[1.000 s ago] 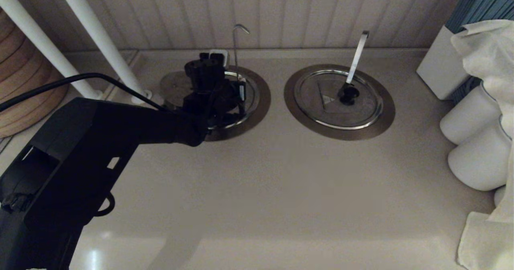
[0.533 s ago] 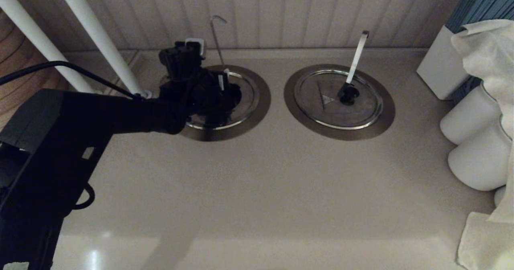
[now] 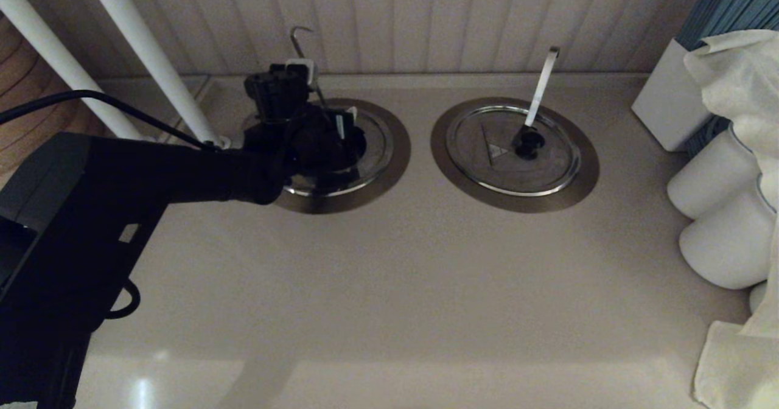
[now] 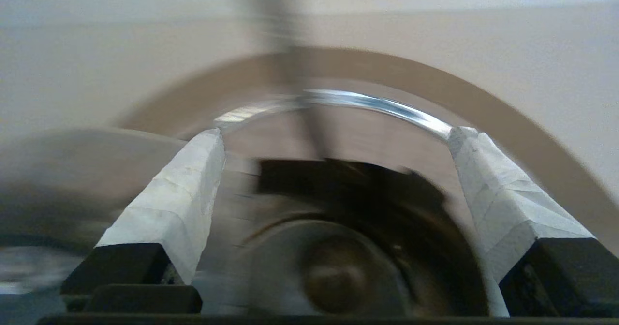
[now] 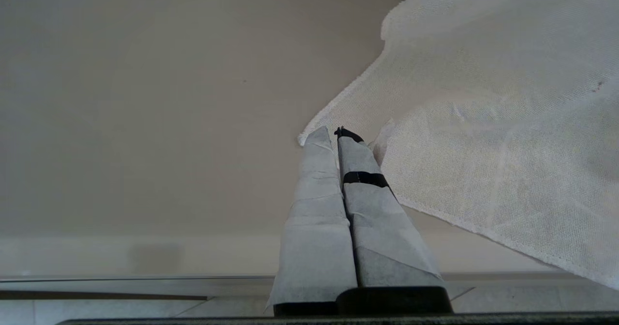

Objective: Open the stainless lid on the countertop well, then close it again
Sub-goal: Stir with a spoon

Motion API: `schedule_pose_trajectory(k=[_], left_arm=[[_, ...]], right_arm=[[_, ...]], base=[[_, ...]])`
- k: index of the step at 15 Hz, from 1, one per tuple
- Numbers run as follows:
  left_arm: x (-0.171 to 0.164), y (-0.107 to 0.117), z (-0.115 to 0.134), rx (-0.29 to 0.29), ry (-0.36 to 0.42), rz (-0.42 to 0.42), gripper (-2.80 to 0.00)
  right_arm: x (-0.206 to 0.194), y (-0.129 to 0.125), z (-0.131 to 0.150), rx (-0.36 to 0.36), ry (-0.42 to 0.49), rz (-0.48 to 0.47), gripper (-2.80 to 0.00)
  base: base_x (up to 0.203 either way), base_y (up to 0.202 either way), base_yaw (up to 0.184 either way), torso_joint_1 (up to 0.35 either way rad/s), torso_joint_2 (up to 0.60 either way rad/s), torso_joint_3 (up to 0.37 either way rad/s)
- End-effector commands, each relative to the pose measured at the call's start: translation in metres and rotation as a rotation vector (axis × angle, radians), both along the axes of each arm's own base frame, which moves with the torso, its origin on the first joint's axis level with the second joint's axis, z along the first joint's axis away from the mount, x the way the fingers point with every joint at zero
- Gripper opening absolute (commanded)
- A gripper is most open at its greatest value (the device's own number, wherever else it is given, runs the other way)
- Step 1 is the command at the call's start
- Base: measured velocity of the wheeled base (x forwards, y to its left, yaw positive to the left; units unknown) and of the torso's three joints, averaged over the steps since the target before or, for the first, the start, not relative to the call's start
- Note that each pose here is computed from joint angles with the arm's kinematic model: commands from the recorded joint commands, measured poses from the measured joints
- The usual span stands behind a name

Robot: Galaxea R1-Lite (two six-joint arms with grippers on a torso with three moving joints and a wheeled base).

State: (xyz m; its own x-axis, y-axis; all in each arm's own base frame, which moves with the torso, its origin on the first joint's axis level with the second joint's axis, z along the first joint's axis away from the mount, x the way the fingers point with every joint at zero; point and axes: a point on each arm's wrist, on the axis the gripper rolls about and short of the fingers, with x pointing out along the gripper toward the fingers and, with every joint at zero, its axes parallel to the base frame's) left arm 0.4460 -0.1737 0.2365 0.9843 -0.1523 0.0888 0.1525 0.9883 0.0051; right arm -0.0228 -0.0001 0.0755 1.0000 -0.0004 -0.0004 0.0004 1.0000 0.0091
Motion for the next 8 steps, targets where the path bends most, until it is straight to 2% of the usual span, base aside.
schedule_pose_trajectory(k=[1, 6, 8], left_arm=[[0.002, -0.008, -0.007, 0.001, 0.008, -0.011, 0.0], [0.016, -0.027, -0.026, -0.034, -0.043, -0.031, 0.0], [0.014, -0.028, -0.022, -0.039, -0.055, -0.031, 0.0]], right_arm=[[0.0, 0.0, 0.0, 0.0, 0.0, 0.0, -2.8], [0.0, 0.0, 0.0, 0.0, 0.0, 0.0, -2.8], [0.0, 0.0, 0.0, 0.0, 0.0, 0.0, -2.8]], base=[[0.0, 0.0, 0.0, 0.0, 0.0, 0.0], [0.0, 0.0, 0.0, 0.0, 0.0, 0.0], [0.0, 0.0, 0.0, 0.0, 0.0, 0.0]])
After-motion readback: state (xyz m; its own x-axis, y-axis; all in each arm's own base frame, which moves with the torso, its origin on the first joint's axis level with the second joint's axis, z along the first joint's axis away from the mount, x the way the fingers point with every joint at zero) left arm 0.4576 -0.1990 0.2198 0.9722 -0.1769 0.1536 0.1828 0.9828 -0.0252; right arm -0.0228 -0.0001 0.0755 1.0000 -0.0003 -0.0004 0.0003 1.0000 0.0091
